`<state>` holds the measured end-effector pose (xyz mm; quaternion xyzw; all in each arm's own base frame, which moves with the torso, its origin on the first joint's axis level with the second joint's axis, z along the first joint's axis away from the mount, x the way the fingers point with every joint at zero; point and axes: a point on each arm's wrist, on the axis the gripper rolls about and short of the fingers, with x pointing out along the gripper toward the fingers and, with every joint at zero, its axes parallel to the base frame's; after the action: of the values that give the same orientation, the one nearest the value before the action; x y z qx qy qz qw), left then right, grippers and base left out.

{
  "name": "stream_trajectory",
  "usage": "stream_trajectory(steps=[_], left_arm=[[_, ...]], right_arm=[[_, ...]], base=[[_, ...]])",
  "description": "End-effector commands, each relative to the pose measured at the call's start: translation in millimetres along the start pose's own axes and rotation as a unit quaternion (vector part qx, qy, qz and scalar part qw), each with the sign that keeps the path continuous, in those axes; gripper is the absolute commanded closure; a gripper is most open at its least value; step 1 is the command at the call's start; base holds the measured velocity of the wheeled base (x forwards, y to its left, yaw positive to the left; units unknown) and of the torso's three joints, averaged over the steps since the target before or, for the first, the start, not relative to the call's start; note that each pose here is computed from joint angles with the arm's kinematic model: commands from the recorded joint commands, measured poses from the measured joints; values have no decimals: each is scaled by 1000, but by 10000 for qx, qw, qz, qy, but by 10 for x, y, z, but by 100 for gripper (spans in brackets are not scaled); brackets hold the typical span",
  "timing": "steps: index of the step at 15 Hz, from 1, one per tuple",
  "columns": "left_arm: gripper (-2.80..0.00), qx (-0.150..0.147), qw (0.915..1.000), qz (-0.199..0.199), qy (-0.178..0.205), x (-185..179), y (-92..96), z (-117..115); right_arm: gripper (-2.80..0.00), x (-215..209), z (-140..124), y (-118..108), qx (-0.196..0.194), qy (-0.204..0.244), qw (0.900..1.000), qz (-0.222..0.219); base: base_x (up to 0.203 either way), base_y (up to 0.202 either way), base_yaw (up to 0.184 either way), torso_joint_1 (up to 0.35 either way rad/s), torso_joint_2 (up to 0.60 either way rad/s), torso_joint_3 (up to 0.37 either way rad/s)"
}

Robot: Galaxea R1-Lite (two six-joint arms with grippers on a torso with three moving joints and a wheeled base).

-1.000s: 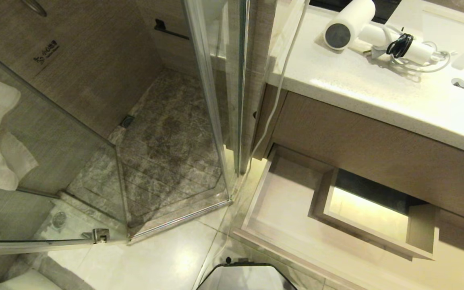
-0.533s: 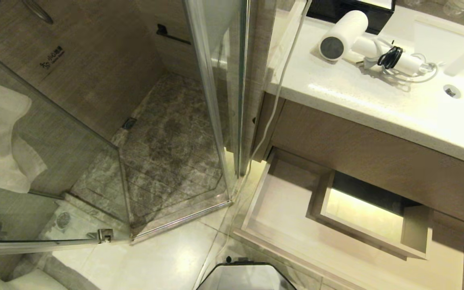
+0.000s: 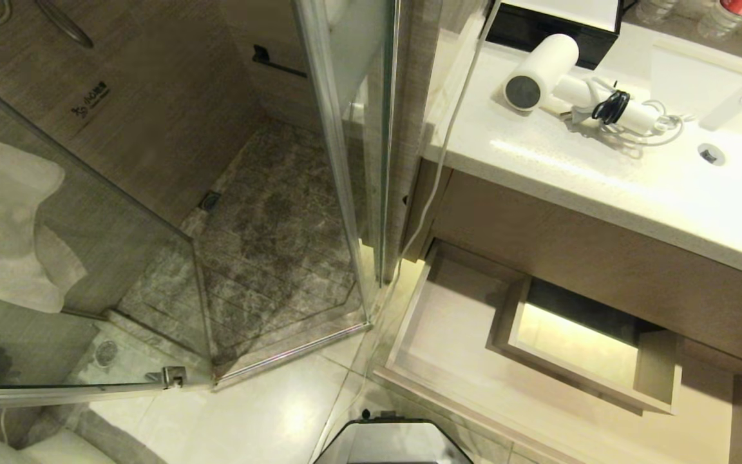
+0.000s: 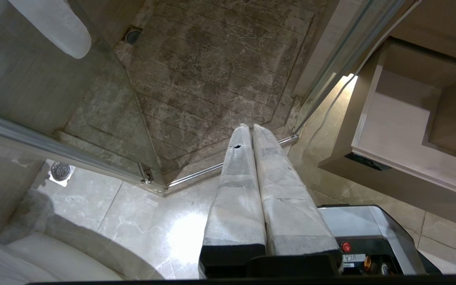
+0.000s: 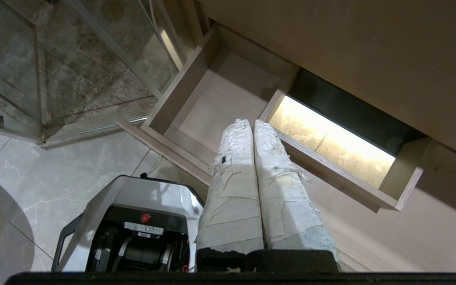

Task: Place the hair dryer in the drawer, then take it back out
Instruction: Pick up the hairdryer

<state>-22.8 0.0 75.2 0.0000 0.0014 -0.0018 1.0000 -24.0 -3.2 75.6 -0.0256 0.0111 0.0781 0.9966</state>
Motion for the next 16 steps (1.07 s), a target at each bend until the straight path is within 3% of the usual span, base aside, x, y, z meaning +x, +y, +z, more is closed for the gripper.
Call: stream_trajectory(steps=[1,11,16], left_arm=[[0,0,10000,0,9,1,0,-5],[0,0,10000,2,9,1,0,-5],[0,0,10000,3,2,0,0,0]], right_arm=[[0,-29,-11,1,-8,-193,9998,-6],[0,-29,-11,3,-70,-195,9998,31],[0,-29,-9,3,-62,-203,9998,46]], base=[[0,0,0,105,-188,-100],[0,0,0,34,-70,-32],[0,0,0,185,-11,167]])
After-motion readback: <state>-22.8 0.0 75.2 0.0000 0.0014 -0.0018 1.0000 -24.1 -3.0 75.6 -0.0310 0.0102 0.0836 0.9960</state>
